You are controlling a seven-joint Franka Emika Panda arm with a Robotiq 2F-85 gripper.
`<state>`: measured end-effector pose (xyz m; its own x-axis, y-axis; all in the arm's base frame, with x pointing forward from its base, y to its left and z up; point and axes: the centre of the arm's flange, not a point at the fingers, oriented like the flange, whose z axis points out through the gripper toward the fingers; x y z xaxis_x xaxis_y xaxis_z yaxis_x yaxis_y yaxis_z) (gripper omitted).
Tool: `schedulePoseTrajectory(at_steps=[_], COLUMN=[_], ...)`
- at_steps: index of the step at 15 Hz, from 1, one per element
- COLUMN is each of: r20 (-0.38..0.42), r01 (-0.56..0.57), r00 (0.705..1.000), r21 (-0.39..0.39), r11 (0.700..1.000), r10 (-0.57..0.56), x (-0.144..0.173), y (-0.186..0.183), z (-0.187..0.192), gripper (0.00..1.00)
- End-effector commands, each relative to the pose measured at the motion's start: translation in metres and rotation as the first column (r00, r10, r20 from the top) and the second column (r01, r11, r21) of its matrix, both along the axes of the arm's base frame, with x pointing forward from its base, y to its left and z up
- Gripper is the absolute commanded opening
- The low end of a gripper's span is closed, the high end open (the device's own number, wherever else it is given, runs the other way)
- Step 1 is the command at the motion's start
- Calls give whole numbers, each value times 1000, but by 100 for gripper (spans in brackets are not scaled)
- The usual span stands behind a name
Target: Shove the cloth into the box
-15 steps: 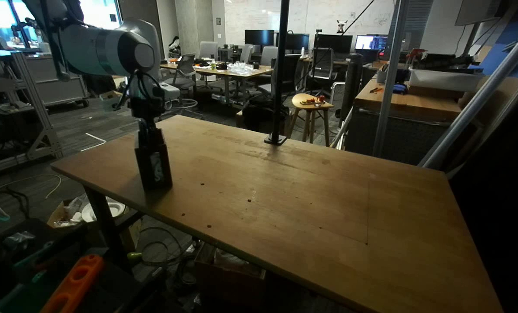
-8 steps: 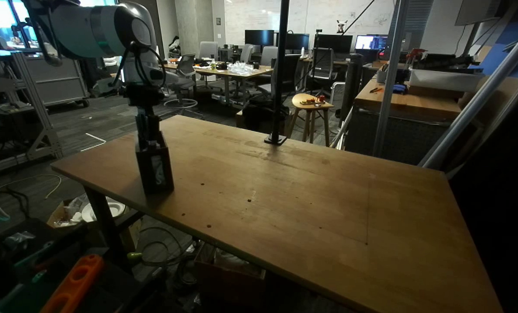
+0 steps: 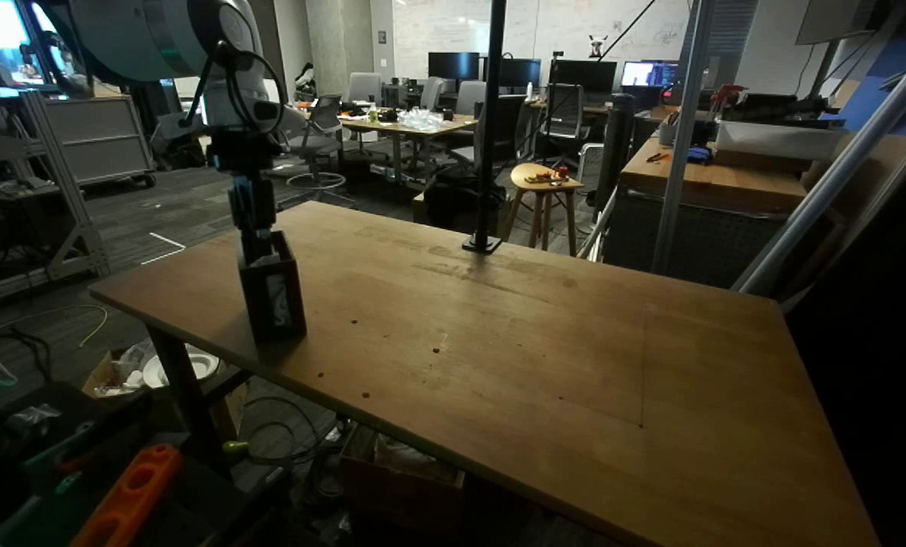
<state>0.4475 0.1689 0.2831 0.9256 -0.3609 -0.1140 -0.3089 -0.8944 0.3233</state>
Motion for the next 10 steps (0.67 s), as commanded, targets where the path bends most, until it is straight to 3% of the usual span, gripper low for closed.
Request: schedulePoseTrajectory(at_steps=[1,4,6,10], r20=[16,24,33,66], r01=[-17,-32,-41,-31], r00=[1000,999,999,997], r21=[-36,-46,-50,-39], r11=[999,998,998,999], r10=[18,33,43,33], x=[0,4,6,6], y=[4,8,10,9], z=[19,25,28,30], gripper=[38,12,0,0])
